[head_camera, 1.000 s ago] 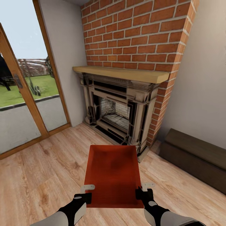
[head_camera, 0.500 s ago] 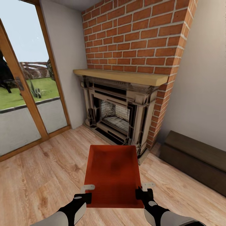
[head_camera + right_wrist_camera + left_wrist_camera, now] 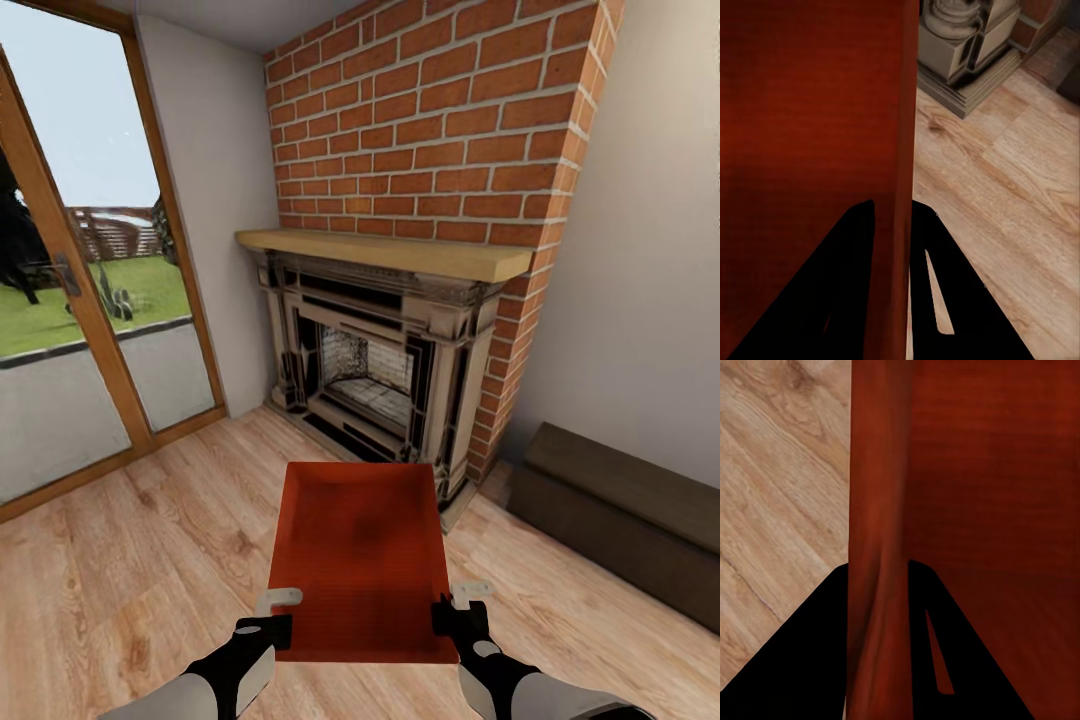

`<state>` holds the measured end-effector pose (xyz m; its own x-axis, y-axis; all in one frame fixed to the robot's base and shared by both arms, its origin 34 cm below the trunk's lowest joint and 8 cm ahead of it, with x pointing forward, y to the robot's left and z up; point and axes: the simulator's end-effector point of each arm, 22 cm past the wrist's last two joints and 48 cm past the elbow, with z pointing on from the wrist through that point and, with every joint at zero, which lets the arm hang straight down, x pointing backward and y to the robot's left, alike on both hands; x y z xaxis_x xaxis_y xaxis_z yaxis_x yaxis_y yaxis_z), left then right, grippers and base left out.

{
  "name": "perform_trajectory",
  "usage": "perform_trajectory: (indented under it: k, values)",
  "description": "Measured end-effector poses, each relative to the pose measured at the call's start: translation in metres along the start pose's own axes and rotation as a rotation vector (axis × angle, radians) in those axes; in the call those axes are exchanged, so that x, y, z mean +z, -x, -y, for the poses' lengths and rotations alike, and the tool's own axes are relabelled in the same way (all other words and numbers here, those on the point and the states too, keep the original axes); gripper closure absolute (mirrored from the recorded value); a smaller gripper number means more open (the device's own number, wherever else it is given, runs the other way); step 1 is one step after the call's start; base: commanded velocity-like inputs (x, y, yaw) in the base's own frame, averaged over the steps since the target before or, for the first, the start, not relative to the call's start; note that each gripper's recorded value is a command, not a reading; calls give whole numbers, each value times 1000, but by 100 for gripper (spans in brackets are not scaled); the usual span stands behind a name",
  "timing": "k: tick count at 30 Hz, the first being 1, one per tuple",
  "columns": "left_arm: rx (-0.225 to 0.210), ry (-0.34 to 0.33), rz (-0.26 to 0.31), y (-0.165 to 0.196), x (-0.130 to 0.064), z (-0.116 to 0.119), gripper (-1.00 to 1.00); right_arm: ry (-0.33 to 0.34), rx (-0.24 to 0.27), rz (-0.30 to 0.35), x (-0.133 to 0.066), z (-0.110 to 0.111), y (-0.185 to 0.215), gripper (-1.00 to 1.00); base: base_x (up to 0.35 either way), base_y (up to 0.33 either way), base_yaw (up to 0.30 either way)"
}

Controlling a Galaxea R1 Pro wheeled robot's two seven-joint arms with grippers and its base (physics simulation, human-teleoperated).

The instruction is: Move the two storage containers from the living room to the garage. In the garage, place one container on the floor and stack the other container on top of it (either order is fine).

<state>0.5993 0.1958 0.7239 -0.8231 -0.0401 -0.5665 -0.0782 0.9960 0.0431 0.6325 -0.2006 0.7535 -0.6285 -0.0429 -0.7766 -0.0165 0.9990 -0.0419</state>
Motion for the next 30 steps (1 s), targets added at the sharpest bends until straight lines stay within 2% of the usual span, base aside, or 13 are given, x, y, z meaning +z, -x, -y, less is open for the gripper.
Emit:
perform_trajectory:
  k: [30]
  values:
    - [-4, -2, 47, 22, -12, 0, 100, -2, 1, 47, -7, 1, 25, 100, 0, 0, 0]
